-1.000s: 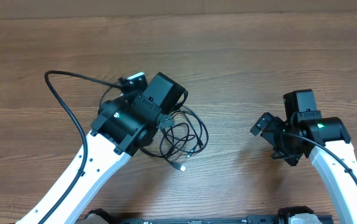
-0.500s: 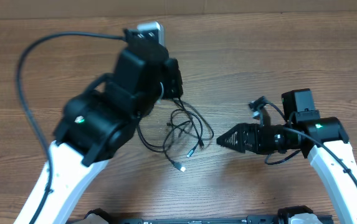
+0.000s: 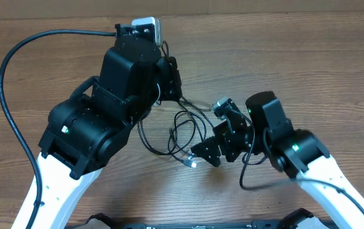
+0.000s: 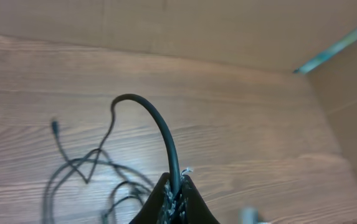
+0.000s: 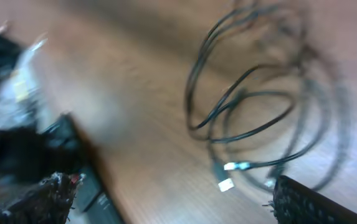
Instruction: Untangle cables
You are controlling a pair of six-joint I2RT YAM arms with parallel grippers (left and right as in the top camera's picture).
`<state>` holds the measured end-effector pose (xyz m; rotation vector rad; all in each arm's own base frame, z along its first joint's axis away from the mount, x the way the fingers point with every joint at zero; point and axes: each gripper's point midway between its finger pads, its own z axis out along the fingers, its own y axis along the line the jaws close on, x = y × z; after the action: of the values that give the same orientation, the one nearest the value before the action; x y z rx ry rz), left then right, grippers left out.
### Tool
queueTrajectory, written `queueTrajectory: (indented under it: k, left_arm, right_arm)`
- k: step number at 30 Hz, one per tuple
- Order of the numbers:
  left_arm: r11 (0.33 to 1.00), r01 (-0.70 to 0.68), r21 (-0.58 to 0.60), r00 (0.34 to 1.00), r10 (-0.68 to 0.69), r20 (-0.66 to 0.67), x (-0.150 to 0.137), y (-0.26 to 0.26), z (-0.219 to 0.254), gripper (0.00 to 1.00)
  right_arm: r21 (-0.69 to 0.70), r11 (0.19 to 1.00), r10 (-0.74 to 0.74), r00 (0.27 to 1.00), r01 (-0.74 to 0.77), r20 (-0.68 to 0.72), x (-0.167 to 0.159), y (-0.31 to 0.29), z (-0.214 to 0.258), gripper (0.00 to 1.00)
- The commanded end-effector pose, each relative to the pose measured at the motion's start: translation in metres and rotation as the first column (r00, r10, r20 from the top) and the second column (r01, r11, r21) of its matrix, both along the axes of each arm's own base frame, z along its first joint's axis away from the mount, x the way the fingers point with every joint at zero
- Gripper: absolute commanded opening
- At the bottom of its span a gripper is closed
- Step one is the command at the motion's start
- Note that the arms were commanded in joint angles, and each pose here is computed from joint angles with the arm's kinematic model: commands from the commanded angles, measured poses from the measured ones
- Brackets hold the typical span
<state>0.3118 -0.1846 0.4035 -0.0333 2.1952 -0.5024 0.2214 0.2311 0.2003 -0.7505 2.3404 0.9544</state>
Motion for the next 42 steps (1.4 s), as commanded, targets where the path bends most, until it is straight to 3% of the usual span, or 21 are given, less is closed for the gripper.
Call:
queueTrajectory:
  k: [1,4,9,13,18,23,28,30,32,34,35,37,38,40,42]
  left_arm:
    - [0.992,0.035,0.125,0.994,-0.047,0.096,0.002,0.014,0.016,0.04]
    - [0.932,0.184,0.311,0.94,-0.259,0.22,0.0,0.002,0.034,0.04]
    - [0.876,0.304,0.374,0.859,-0.422,0.29,-0.017,-0.01,0.054,0.04]
    - [0.855,0.351,0.381,0.824,-0.476,0.309,-0.038,-0.007,0.064,0.04]
    - [0.832,0.429,0.352,0.755,-0.545,0.365,-0.073,-0.005,0.083,0.04]
    - [0.797,0.515,0.315,0.68,-0.604,0.416,-0.105,-0.009,0.099,0.04]
    - [0.757,0.585,0.292,0.623,-0.65,0.435,-0.123,-0.015,0.105,0.04]
    - [0.746,0.601,0.286,0.614,-0.66,0.432,-0.126,-0.017,0.104,0.04]
    - [0.749,0.598,0.285,0.625,-0.659,0.419,-0.126,-0.015,0.101,0.04]
    - [0.747,0.601,0.284,0.628,-0.661,0.41,-0.126,-0.015,0.098,0.04]
    - [0.747,0.601,0.284,0.63,-0.662,0.406,-0.127,-0.014,0.097,0.04]
    - [0.76,0.582,0.291,0.644,-0.649,0.405,-0.124,-0.011,0.097,0.04]
    - [0.779,0.55,0.301,0.667,-0.627,0.403,-0.12,-0.006,0.096,0.04]
    - [0.84,0.44,0.319,0.751,-0.539,0.383,-0.104,0.011,0.092,0.04]
    - [0.916,0.261,0.304,0.863,-0.362,0.353,-0.084,0.039,0.085,0.04]
  right_arm:
    - [0.002,0.98,-0.197,0.962,0.2,0.191,0.021,-0.015,0.045,1.0]
    - [0.052,0.983,-0.182,0.941,0.175,0.285,0.011,-0.012,0.07,1.0]
    - [0.087,0.969,-0.245,0.905,0.229,0.347,0.016,-0.026,0.089,1.0]
    - [0.116,0.952,-0.306,0.869,0.284,0.389,0.031,-0.035,0.1,1.0]
    - [0.113,0.961,-0.276,0.835,0.254,0.476,0.052,-0.026,0.105,1.0]
    - [0.226,0.974,-0.12,0.872,0.011,0.475,0.047,0.021,0.118,0.96]
    - [0.259,0.966,-0.113,0.891,-0.006,0.44,0.073,0.045,0.1,0.91]
    - [0.295,0.95,-0.044,0.896,-0.1,0.443,0.07,0.06,0.1,0.88]
    - [0.326,0.926,0.021,0.89,-0.189,0.455,0.064,0.072,0.103,0.79]
    - [0.326,0.928,0.007,0.885,-0.179,0.466,0.069,0.072,0.102,0.68]
    - [0.324,0.932,-0.007,0.884,-0.164,0.468,0.072,0.072,0.102,0.56]
    - [0.317,0.94,-0.036,0.884,-0.129,0.467,0.079,0.067,0.1,0.09]
    - [0.319,0.939,-0.035,0.885,-0.13,0.463,0.079,0.065,0.101,0.04]
    - [0.348,0.929,-0.04,0.903,-0.123,0.428,0.076,0.061,0.105,0.04]
    - [0.375,0.916,-0.023,0.915,-0.142,0.402,0.068,0.054,0.113,0.04]
